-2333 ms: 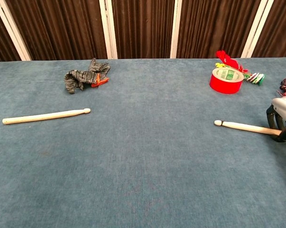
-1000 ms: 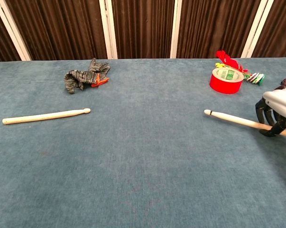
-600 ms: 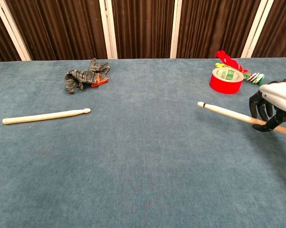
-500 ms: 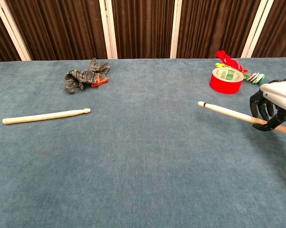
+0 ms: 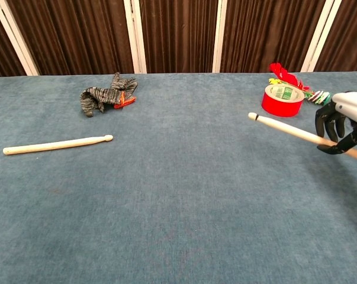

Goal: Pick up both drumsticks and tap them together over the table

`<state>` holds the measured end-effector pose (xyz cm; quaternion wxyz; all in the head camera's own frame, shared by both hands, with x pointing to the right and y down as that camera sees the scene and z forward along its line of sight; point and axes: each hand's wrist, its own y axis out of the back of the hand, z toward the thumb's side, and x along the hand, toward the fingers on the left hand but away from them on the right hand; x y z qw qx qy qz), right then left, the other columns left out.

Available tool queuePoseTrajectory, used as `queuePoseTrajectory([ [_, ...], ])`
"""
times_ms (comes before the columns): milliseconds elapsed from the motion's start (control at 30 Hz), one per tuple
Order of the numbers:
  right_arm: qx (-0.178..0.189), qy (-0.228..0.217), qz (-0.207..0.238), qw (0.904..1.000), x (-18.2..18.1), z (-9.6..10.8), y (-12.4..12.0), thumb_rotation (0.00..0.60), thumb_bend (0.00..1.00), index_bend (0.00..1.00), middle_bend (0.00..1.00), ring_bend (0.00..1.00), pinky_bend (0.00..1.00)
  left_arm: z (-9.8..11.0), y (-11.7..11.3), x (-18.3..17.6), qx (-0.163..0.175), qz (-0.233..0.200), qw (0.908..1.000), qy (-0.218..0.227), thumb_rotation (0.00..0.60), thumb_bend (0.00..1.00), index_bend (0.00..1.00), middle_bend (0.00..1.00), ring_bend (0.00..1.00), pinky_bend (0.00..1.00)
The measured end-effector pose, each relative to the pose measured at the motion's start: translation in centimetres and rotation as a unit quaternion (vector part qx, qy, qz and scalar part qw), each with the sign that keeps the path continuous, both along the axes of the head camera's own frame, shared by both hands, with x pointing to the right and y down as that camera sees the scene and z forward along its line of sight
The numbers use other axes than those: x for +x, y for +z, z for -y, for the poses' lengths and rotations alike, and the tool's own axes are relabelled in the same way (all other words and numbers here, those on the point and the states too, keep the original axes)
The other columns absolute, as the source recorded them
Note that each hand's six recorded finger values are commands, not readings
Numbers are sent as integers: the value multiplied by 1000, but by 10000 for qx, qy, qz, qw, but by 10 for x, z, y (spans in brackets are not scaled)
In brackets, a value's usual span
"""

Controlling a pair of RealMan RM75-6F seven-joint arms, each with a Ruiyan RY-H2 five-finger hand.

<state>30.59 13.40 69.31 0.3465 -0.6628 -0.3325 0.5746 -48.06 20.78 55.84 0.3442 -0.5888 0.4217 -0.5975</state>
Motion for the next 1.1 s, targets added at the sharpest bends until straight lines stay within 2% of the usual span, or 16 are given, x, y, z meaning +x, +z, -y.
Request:
queuePoseTrajectory([
  [300,283,-151,259,9992,4,8,-30,600,474,838,692,542,36,0,7,3,-99,7,9999,11,600,317,184,123,0,0],
  [600,388,-313,219,9985,8,10,-48,600,474,838,692,542,36,4,12,-1,-143,-21,9996,-262,600,315,189,145,0,0],
  [867,374,-306,127,9988,10,14,-53,600,475,838,692,545,36,14,24,-14,-685,-96,9947,-764,600,310,184,160,0,0],
  [1100,351,-230,85,9991,15,14,-50,600,474,838,692,547,36,38,41,-15,-1270,-432,9840,-1176,600,309,199,189,0,0],
])
